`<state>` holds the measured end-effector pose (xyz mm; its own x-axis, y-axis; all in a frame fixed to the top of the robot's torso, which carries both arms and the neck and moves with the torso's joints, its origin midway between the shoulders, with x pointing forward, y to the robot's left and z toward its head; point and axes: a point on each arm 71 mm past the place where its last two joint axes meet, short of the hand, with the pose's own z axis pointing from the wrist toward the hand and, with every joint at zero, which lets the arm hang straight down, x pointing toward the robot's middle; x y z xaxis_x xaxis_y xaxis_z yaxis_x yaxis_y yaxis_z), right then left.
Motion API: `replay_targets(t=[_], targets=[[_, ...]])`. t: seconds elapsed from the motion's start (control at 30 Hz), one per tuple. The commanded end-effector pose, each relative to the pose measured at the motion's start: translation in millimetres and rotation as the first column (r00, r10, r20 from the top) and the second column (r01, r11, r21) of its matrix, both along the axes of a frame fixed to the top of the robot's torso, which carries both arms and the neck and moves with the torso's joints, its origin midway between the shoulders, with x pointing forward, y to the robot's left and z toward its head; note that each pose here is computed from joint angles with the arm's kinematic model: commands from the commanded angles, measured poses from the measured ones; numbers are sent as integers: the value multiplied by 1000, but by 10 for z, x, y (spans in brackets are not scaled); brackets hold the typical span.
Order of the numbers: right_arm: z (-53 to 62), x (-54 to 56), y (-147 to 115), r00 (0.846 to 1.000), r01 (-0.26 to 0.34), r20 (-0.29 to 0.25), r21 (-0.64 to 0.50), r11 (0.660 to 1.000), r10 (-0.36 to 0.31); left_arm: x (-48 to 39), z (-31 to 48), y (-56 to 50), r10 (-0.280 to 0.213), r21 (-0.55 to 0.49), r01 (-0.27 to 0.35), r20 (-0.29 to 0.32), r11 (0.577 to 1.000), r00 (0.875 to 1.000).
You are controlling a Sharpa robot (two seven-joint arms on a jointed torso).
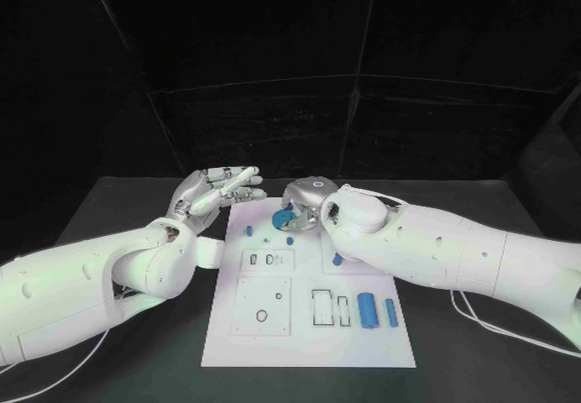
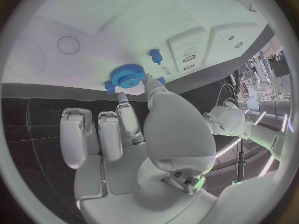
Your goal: Assemble the parts on the task board
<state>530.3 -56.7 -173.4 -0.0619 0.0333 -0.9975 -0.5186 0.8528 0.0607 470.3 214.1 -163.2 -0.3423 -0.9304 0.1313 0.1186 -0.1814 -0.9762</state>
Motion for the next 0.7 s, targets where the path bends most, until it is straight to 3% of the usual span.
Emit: replay_targets(t=[0.03, 0.33, 0.57, 0.7], targets=[[0, 3, 4, 1000, -2, -16, -6, 1000, 2, -2, 16, -12, -12, -3, 12, 8, 1000, 1000], [-24, 5, -15, 999, 3, -52, -9, 1000, -4, -1, 16, -10, -10, -2, 10, 8, 1000, 1000], [93, -15, -205, 999, 15, 41, 136, 991, -21, 1, 15, 7, -8, -1, 8, 8, 1000, 1000], [154, -75, -495, 999, -2, 43, 251, 968, -9, 1, 15, 35, -2, 0, 2, 9, 1000, 1000]])
